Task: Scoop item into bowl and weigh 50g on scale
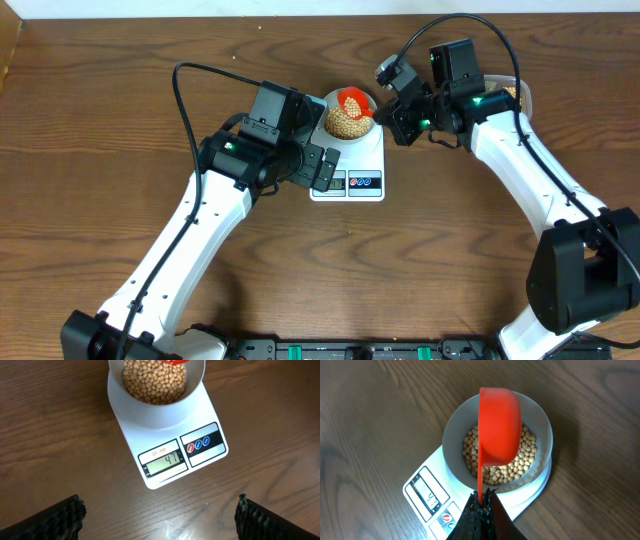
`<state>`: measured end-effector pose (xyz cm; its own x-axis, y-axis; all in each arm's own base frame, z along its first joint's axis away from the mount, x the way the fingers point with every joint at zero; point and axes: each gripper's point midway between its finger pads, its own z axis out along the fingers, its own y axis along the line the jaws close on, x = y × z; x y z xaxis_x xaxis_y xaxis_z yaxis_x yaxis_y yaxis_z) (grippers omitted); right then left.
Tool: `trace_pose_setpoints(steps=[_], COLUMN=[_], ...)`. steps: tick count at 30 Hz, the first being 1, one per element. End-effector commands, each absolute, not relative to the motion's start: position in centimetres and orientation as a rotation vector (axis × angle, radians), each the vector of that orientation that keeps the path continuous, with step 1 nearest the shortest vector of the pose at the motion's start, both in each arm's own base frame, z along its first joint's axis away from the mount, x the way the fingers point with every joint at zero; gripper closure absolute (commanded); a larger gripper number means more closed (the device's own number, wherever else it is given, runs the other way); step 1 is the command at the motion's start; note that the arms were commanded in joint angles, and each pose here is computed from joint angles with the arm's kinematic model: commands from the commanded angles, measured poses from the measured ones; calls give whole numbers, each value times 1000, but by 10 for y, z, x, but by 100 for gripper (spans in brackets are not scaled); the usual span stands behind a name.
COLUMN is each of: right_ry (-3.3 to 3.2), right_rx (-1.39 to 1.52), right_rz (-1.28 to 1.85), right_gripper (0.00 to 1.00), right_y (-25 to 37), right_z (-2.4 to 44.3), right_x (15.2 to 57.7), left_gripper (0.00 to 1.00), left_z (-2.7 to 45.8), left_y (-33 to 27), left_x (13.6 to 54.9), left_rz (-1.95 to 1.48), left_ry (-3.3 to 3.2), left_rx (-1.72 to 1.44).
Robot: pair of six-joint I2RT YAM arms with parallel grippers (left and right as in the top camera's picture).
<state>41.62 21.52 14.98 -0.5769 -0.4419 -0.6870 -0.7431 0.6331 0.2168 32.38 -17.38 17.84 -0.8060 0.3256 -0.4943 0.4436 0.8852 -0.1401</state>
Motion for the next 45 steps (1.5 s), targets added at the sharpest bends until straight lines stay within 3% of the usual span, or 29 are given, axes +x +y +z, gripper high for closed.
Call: trace_pose_setpoints(steps=[1, 45], right_ry=[2192, 2152], right_rx=[-969, -1032], right_rz=[657, 628], right_gripper=[99, 99], right_y=[221, 221], right_z=[168, 168], right_x=[415, 415], left_gripper=[2, 2], left_z=[176, 176], left_y=[-170, -170], left_x=[324, 324], left_rz=[-324, -324], left_ry=[2591, 2591], left_rx=[550, 550])
